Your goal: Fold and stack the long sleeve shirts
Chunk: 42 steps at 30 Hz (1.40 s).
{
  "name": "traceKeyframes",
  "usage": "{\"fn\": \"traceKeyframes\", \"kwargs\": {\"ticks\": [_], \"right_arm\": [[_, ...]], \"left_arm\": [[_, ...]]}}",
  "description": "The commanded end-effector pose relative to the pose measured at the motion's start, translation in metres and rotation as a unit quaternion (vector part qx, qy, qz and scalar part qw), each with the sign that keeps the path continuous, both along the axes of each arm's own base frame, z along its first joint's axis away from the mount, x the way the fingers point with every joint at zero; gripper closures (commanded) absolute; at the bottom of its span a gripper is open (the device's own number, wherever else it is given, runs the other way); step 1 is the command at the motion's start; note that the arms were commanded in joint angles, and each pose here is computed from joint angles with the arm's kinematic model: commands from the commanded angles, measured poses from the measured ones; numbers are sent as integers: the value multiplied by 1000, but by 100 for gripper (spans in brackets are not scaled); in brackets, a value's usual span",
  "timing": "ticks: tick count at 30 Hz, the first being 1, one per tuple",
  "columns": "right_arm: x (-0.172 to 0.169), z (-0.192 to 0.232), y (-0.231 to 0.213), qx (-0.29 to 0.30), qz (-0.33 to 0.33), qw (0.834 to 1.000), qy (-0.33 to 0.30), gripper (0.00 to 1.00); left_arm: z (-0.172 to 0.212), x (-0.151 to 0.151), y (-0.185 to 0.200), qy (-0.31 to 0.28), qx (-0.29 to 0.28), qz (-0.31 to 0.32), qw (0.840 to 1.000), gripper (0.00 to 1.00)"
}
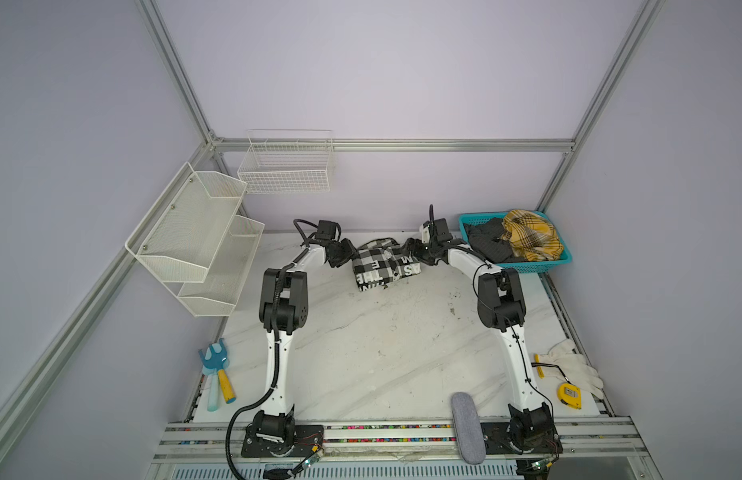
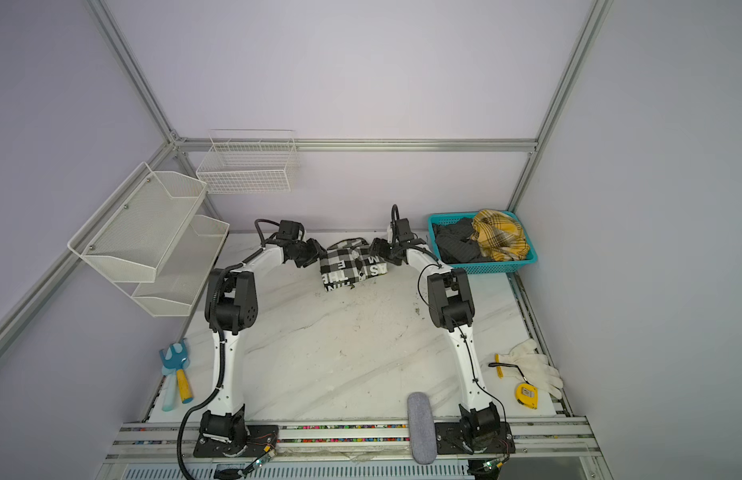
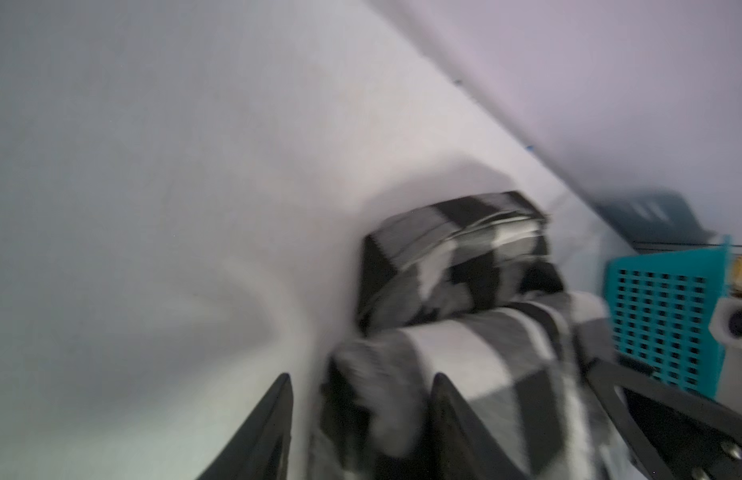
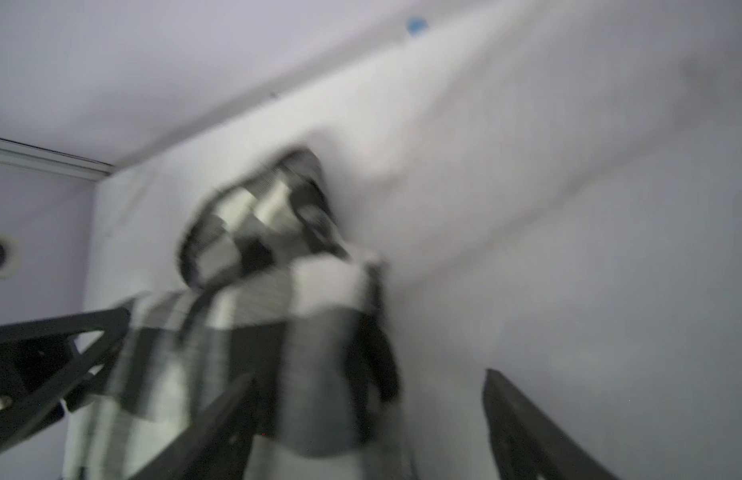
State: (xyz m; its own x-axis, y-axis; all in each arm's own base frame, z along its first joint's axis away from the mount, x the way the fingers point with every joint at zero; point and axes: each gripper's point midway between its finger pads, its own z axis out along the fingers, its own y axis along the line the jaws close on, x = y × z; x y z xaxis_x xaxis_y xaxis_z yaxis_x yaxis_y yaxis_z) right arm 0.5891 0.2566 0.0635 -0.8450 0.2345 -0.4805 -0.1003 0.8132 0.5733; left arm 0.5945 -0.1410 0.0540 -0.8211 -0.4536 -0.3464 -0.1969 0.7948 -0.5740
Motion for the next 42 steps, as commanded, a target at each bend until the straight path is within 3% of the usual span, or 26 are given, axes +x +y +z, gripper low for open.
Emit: {"fn": "traceKeyframes", "kwargs": {"ticks": [1, 5, 8, 12, 16, 22, 27, 33, 38, 42], "right_arm": [[-10, 77, -19, -14, -33, 998, -56, 3], [-36, 87, -27, -41, -27, 997, -54, 3], [-49, 74, -25, -33, -12, 999, -41, 5], [-54, 53, -18, -41, 12, 999, -21, 9], [-59, 36, -17, -43, 19, 999, -4, 10], [-69, 15, 3, -33, 64, 997, 9, 19], [-75, 4, 22, -59, 88, 994, 7, 26], [-84, 5, 31, -75, 90, 993, 12, 46], [-111, 8, 31, -85, 71, 993, 32, 67], [-168, 4, 31, -99, 74, 991, 58, 79]], "left_arm": [[110, 15, 12, -119, 24, 30, 992, 32], [165, -7, 14, -139, 8, 37, 990, 29], [168, -39, -18, -128, -9, 0, 992, 31], [138, -74, -60, -92, 8, -55, 994, 33], [100, -95, -39, -41, 31, -20, 998, 30], [66, -102, -23, 4, 2, -1, 1000, 26], [45, -98, -28, 16, -8, -9, 1000, 27], [15, -98, -49, 53, -63, -34, 996, 52], [9, -115, -49, 68, -70, -37, 995, 91], [14, -157, -36, 89, -52, -39, 994, 100]]}}
